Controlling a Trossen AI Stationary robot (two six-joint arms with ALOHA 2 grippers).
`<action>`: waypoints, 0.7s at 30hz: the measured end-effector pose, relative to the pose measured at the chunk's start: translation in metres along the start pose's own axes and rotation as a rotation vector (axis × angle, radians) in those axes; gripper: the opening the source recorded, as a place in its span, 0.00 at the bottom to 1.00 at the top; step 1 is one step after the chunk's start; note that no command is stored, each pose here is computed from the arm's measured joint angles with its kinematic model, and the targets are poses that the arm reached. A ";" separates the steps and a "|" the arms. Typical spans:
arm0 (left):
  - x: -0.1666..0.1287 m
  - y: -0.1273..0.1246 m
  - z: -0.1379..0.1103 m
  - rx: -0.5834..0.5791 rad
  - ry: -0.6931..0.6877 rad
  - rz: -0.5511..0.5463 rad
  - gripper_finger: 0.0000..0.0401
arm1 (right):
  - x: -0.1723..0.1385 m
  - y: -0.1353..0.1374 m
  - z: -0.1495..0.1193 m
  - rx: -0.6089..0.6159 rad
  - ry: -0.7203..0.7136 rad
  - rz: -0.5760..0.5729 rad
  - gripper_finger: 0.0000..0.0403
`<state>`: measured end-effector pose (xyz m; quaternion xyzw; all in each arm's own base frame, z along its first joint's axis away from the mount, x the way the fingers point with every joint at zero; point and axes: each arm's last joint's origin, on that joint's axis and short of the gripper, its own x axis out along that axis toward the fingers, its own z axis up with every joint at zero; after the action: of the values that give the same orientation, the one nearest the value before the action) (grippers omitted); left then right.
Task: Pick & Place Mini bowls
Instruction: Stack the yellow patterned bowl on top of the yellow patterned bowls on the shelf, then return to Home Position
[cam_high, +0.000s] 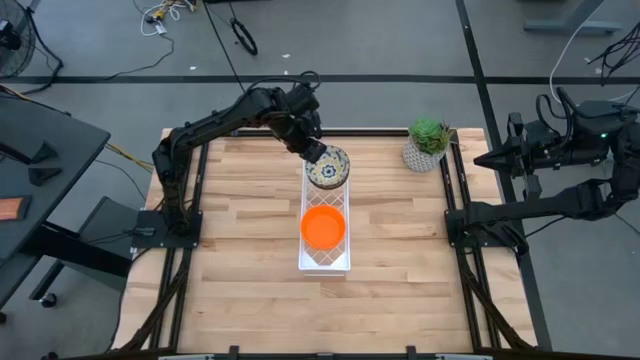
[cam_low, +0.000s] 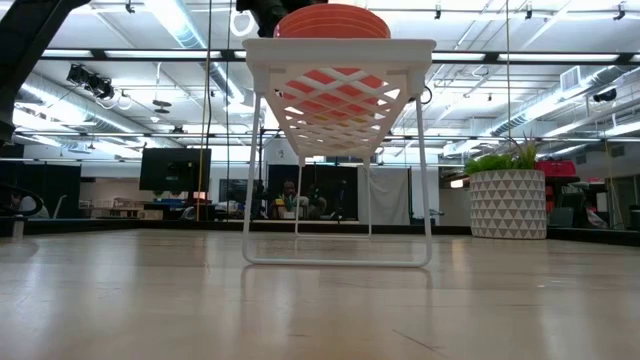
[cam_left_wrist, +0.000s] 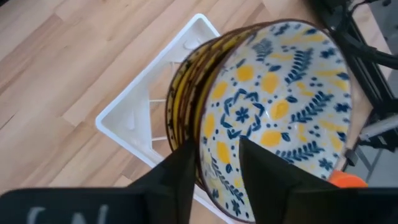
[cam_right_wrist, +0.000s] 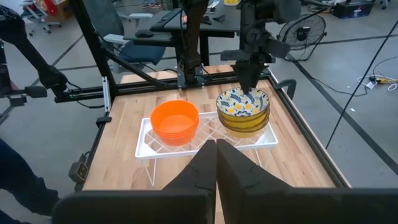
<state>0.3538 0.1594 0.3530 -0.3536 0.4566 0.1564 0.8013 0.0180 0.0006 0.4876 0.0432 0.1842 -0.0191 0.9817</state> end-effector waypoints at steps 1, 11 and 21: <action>0.000 0.000 0.000 0.007 0.003 -0.011 0.33 | 0.000 0.000 0.000 0.000 0.000 0.000 0.03; -0.013 -0.002 -0.003 0.028 -0.009 -0.048 0.40 | 0.000 0.000 0.000 0.000 0.000 0.000 0.03; -0.028 -0.003 -0.006 0.064 -0.036 -0.055 0.40 | 0.000 0.000 0.000 0.000 0.000 0.000 0.03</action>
<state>0.3369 0.1545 0.3755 -0.3373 0.4371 0.1256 0.8243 0.0180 0.0006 0.4876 0.0432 0.1843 -0.0192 0.9817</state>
